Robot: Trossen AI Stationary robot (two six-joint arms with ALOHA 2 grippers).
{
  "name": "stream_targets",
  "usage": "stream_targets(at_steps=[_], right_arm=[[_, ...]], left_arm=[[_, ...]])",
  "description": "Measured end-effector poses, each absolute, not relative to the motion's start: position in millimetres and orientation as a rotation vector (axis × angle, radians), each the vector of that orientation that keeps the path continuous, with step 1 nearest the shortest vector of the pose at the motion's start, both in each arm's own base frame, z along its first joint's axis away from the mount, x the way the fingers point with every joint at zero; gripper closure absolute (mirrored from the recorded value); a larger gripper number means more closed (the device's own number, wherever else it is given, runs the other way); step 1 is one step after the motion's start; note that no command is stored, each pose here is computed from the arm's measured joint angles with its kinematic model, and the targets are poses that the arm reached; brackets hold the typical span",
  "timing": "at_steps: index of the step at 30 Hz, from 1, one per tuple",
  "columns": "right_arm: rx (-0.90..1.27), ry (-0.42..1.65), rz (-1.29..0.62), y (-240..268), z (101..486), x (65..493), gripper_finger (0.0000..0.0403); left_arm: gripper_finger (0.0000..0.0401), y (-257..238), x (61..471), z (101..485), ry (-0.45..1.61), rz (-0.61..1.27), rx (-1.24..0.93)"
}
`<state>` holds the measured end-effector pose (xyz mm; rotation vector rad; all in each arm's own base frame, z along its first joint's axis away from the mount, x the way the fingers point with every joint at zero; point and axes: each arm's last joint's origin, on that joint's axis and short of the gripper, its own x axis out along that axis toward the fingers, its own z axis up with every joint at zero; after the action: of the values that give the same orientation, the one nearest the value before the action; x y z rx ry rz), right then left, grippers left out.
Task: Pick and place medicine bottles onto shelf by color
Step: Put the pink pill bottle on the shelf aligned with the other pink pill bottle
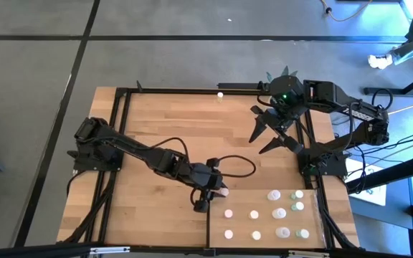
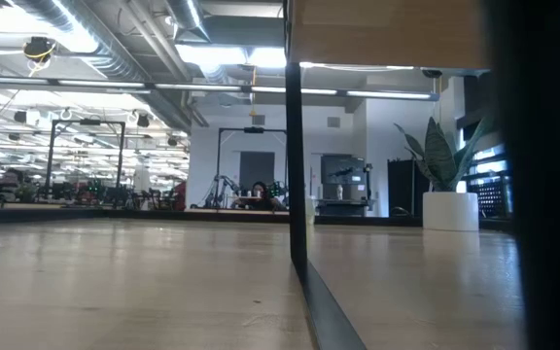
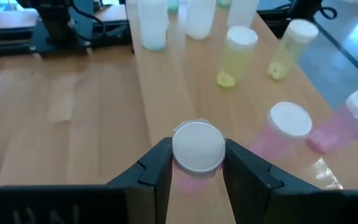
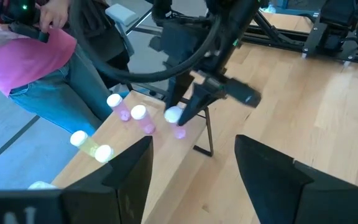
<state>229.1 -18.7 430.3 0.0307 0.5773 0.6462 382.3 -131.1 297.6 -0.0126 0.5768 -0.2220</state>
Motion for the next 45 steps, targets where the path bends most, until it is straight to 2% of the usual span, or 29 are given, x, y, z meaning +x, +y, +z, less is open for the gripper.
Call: stream_targets(at_steps=[14, 45], right_arm=[[-0.006, 0.603, 0.559, -21.0, 429.2, 230.3, 0.0175], [-0.008, 0.599, 0.559, -21.1, 429.5, 230.5, 0.0175]], left_arm=[[0.0285, -134.8, 387.7, 291.4, 0.572, -0.253, -0.042], [0.0283, -136.7, 391.2, 282.7, 0.601, -0.275, -0.051]])
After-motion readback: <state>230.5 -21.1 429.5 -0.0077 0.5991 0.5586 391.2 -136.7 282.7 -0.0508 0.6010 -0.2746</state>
